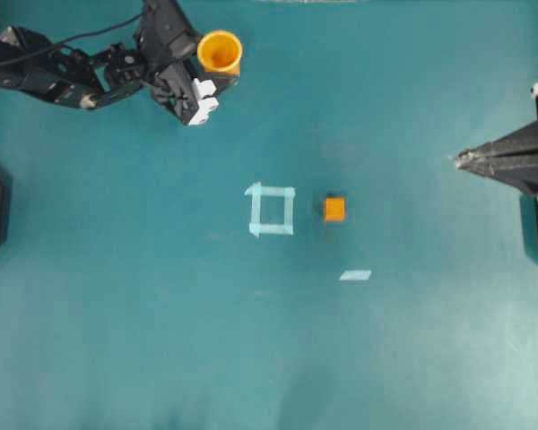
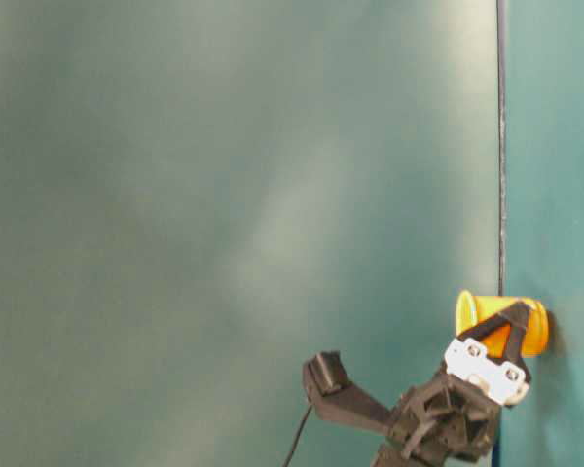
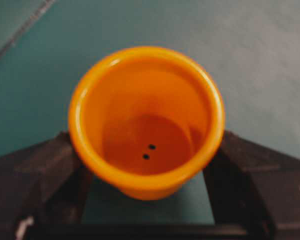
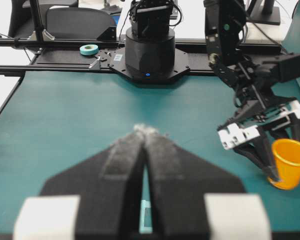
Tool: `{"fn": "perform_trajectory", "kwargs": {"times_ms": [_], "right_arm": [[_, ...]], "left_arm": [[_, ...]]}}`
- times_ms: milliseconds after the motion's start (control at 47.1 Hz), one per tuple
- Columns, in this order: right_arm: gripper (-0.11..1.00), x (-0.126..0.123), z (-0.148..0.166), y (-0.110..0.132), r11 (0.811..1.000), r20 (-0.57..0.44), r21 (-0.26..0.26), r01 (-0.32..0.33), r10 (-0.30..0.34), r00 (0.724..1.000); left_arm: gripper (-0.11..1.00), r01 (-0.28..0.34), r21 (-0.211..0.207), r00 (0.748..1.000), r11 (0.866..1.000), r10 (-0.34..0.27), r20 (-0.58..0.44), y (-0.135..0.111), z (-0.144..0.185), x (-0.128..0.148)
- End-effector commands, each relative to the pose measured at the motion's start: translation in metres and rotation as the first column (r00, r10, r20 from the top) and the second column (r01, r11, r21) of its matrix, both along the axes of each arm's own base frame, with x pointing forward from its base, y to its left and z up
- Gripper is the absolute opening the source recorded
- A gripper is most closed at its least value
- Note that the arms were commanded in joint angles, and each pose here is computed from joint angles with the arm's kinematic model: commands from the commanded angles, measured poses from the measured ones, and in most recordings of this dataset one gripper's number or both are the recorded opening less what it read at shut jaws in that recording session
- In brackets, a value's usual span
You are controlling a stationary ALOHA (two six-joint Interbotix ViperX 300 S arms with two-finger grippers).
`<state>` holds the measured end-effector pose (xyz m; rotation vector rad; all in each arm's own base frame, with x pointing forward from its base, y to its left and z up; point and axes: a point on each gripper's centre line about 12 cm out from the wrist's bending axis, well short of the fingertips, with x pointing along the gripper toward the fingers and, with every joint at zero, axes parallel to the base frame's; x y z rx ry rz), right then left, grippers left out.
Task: Move the cup backward with left arm.
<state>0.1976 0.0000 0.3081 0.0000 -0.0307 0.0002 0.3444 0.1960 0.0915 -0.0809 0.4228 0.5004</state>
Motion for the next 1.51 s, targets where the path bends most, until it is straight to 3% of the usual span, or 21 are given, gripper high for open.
{"fn": "perform_trajectory", "kwargs": {"times_ms": [0, 403, 1486], "right_arm": [[0.00, 0.002, 0.013, 0.000, 1.000, 0.032, 0.002, -0.001, 0.001, 0.999], [0.00, 0.002, 0.014, 0.000, 1.000, 0.034, -0.002, -0.001, 0.001, 0.999], [0.00, 0.002, 0.015, 0.000, 1.000, 0.037, -0.002, -0.001, 0.001, 0.999]], "left_arm": [[0.62, -0.004, 0.025, 1.000, 1.000, 0.004, 0.014, 0.011, 0.011, 0.009], [0.62, -0.078, 0.026, 0.997, 0.997, 0.078, -0.008, 0.040, 0.007, -0.005], [0.62, -0.098, 0.021, 0.995, 0.995, 0.098, 0.002, 0.047, 0.007, -0.007]]}}
